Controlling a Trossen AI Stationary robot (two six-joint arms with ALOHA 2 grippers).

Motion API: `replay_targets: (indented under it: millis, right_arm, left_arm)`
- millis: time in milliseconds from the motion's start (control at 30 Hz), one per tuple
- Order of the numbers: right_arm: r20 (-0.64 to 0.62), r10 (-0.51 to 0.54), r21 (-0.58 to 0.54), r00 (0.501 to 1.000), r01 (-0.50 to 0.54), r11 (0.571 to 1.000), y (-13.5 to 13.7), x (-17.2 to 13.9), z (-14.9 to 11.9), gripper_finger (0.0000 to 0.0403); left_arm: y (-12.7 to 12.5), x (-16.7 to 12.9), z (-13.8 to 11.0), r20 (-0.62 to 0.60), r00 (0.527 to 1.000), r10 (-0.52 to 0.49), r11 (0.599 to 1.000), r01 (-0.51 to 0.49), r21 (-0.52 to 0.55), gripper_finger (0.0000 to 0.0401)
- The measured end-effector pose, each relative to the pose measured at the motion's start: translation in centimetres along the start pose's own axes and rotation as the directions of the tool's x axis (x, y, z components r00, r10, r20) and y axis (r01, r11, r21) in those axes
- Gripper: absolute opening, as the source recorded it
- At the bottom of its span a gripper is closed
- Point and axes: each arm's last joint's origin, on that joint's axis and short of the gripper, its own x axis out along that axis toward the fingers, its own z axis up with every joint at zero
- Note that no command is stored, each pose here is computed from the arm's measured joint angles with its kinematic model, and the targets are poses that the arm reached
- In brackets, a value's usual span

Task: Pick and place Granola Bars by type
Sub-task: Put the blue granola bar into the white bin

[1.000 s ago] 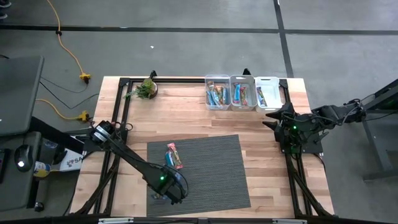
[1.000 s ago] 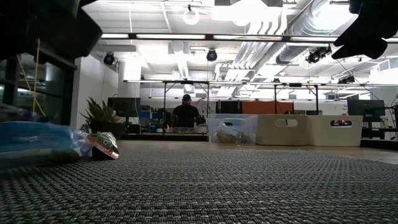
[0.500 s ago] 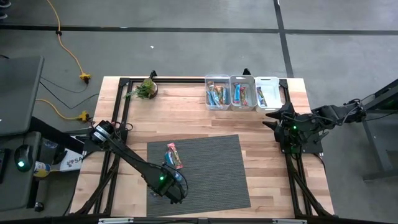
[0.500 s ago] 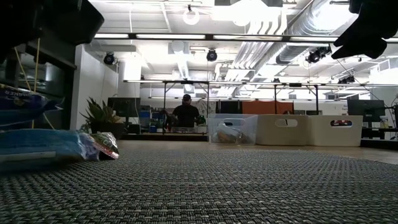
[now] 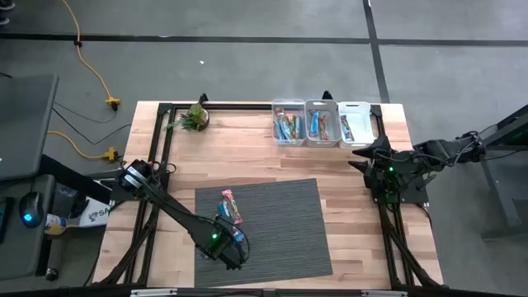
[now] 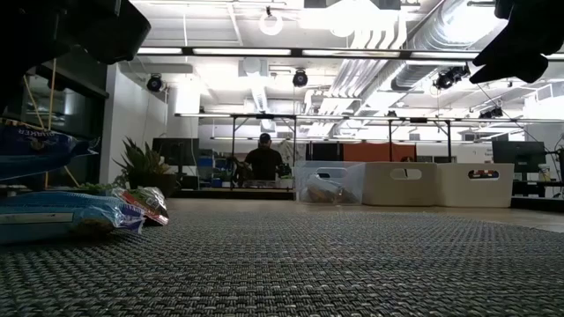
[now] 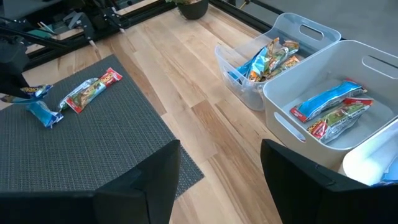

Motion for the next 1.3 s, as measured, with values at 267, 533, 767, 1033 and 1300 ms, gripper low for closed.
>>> replay_targets:
  millis: [267, 533, 767, 1033, 1300]
  right_arm:
    - [-0.006, 0.009, 0.006, 1.0, -0.009, 1.0, 0.0, 0.0, 0.0, 0.0209]
    - [0.028, 0.064, 0.014, 0.998, -0.065, 0.998, 0.6, 0.1, 0.5, 0.0209]
    - [0.12, 0.161, 0.012, 0.98, -0.164, 0.986, 2.0, 0.4, 1.9, 0.0209]
    - [0.211, 0.284, -0.011, 0.935, -0.288, 0.957, 4.1, 1.1, 3.5, 0.0209]
    - [0.285, 0.37, -0.052, 0.884, -0.371, 0.927, 6.0, 2.0, 4.8, 0.0209]
  left_arm:
    - [-0.7, -0.7, 0.5, 0.142, 0.983, -0.113, 0.994, 0.112, 0.016, 0.0037]
    - [-1.3, -4.4, 3.7, 0.454, 0.841, -0.294, 0.956, 0.258, 0.142, 0.0043]
    - [-3.3, -8.3, 8.3, 0.579, 0.657, -0.483, 0.868, 0.27, 0.417, 0.0044]
    - [-4.5, -11.6, 14.9, 0.654, 0.404, -0.64, 0.768, 0.306, 0.563, 0.0044]
    - [-4.0, -13.3, 19.2, 0.629, 0.251, -0.735, 0.676, 0.335, 0.656, 0.0044]
